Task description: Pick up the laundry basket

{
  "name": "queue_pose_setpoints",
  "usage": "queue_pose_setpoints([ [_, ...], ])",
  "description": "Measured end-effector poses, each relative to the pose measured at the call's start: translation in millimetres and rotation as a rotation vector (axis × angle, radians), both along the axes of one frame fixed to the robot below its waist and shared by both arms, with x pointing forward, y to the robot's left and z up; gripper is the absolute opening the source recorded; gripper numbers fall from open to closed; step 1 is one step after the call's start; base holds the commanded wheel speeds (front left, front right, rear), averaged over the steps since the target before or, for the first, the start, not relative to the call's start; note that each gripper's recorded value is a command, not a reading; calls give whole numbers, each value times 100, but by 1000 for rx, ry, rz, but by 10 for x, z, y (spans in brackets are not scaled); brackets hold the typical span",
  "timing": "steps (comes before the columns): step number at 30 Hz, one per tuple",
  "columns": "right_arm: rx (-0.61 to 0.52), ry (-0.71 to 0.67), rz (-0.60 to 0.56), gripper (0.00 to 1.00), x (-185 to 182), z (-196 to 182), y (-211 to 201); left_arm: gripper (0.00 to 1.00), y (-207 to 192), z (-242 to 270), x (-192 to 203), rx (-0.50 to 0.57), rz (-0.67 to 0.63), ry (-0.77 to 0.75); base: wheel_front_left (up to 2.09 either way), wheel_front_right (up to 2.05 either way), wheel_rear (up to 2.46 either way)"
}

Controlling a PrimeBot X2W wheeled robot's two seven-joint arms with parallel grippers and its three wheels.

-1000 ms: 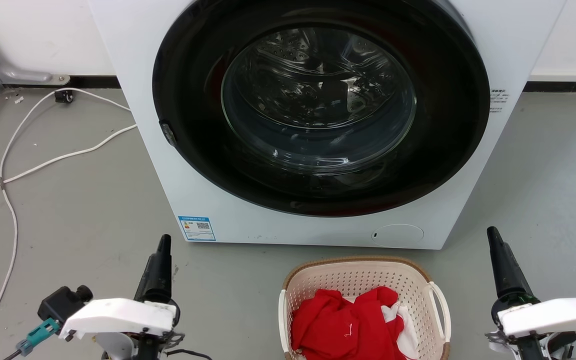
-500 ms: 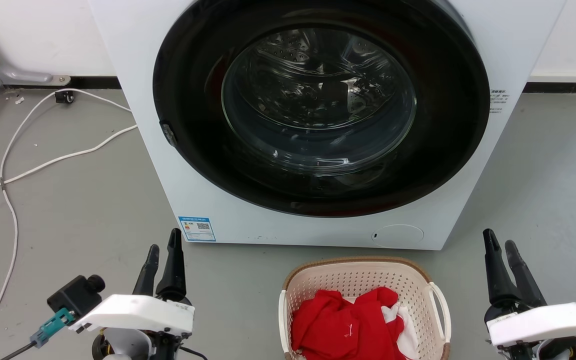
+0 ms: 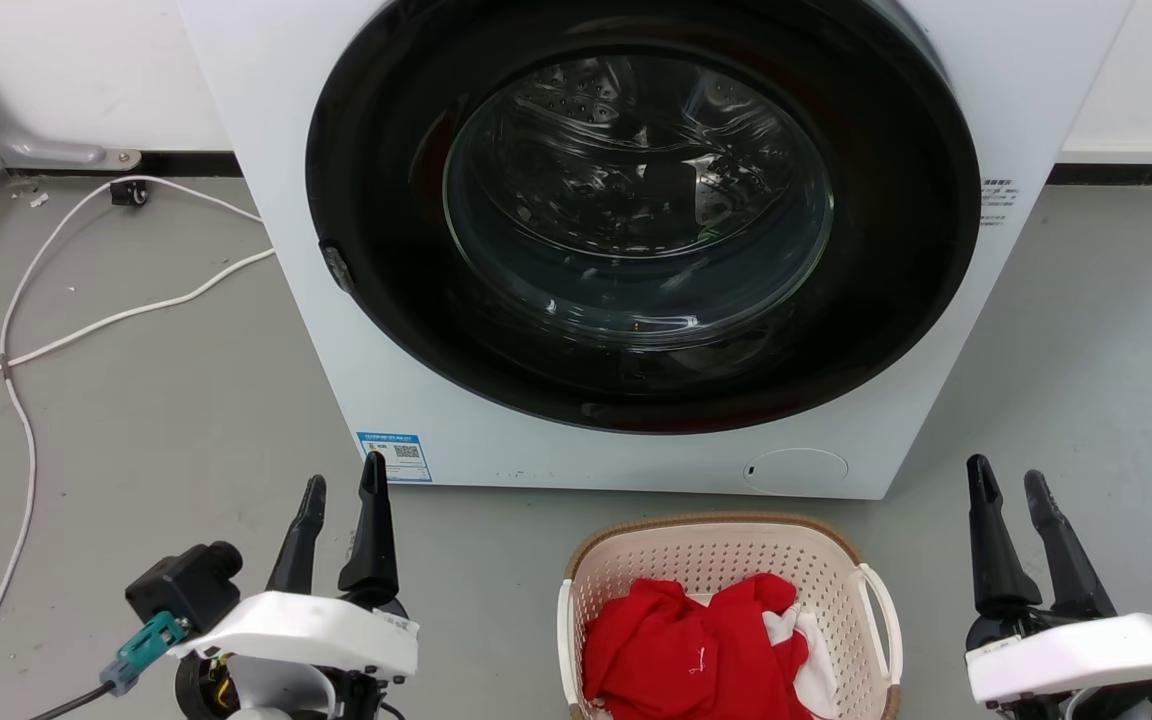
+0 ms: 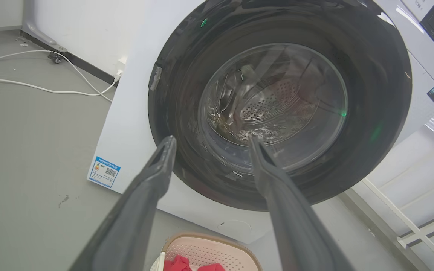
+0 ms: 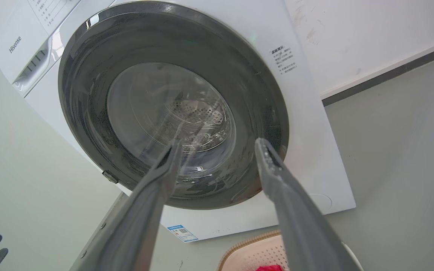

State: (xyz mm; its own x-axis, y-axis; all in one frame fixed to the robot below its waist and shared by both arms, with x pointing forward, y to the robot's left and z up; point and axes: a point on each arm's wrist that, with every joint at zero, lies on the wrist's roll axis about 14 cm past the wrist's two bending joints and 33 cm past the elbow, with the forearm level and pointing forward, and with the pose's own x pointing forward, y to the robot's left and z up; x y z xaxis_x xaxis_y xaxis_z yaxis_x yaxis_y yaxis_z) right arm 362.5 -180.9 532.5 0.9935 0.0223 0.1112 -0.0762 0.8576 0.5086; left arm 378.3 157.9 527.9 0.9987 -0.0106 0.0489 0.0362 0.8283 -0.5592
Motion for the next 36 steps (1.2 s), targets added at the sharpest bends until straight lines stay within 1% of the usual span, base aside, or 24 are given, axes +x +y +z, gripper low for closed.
queue_pose_setpoints([
  [18,-192,-51,-12,100,-57,85,17,100,-110,61,-35,202,-11,-53,0,0,0],
  [36,-352,-78,-24,100,-116,104,12,100,-198,101,-76,369,-12,-100,0,0,0],
])
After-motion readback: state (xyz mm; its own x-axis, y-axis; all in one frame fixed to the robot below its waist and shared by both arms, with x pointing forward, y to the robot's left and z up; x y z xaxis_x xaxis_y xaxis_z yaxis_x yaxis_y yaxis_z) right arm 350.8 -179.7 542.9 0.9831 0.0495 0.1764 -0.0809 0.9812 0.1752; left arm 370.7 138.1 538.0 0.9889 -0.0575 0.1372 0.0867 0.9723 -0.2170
